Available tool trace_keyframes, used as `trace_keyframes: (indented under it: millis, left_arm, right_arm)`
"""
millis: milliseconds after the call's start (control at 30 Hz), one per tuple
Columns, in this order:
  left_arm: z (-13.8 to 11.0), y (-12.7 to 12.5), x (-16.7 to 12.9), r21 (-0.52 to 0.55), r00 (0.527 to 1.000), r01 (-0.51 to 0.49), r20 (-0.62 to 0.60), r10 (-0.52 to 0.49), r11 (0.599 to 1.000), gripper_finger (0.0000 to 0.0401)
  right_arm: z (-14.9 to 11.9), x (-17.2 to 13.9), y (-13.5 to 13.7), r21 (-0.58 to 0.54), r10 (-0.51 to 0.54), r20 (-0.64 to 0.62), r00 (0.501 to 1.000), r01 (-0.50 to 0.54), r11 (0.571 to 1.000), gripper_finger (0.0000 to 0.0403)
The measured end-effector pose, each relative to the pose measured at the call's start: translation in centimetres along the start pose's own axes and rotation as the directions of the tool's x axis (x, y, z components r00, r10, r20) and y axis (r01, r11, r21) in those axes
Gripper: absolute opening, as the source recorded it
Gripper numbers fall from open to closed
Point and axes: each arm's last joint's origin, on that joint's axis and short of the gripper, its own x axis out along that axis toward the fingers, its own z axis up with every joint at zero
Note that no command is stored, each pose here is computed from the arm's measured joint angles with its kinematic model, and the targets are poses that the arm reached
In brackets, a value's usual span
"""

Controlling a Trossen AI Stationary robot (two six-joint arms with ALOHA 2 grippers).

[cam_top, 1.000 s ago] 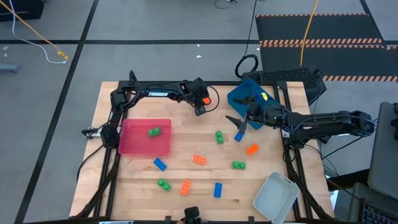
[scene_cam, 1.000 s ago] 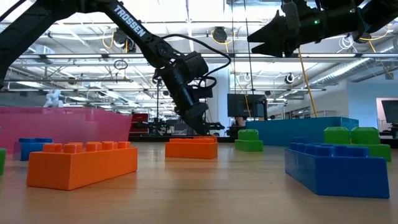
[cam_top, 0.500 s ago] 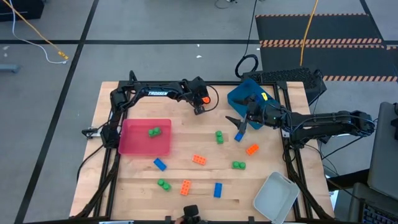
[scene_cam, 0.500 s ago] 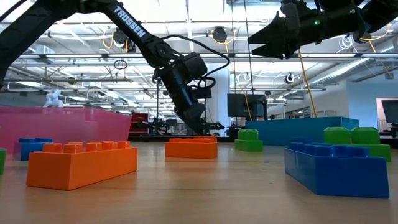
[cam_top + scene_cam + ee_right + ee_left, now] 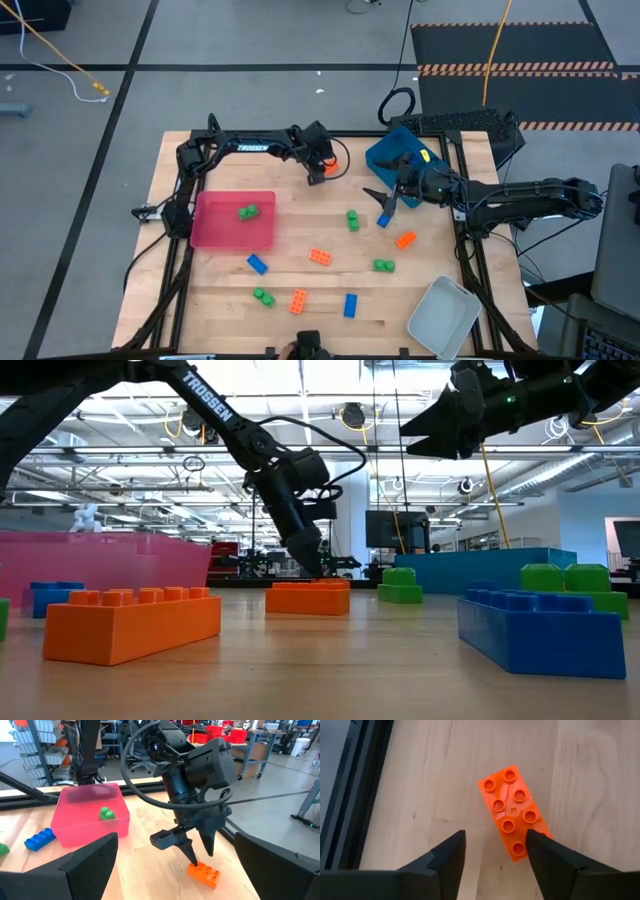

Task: Sort & place blocks by color
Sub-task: Put the orange game piece into the gray bin

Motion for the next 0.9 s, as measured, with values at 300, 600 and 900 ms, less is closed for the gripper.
trace_keyframes:
  millis: [300,600,900]
  left_arm:
    - [-0.2,0.6,-0.1,0.028,1.0,-0.011,-0.003,0.011,1.0,0.0269]
    - [-0.9,1.8,0.0,0.01,1.0,-0.024,-0.018,0.024,1.0,0.0274]
    - [-1.3,2.2,0.0,0.022,0.994,-0.076,-0.073,0.077,0.997,0.0274]
  right_arm:
    - [0.4,0.0,0.0,-0.034,-0.005,0.036,0.999,0.006,0.999,0.0393]
    - [0.8,0.0,-0.2,-0.029,-0.013,0.08,0.997,0.015,0.999,0.0393]
    - [0.6,0.0,-0.2,0.002,-0.014,0.06,0.998,0.014,1.0,0.0393]
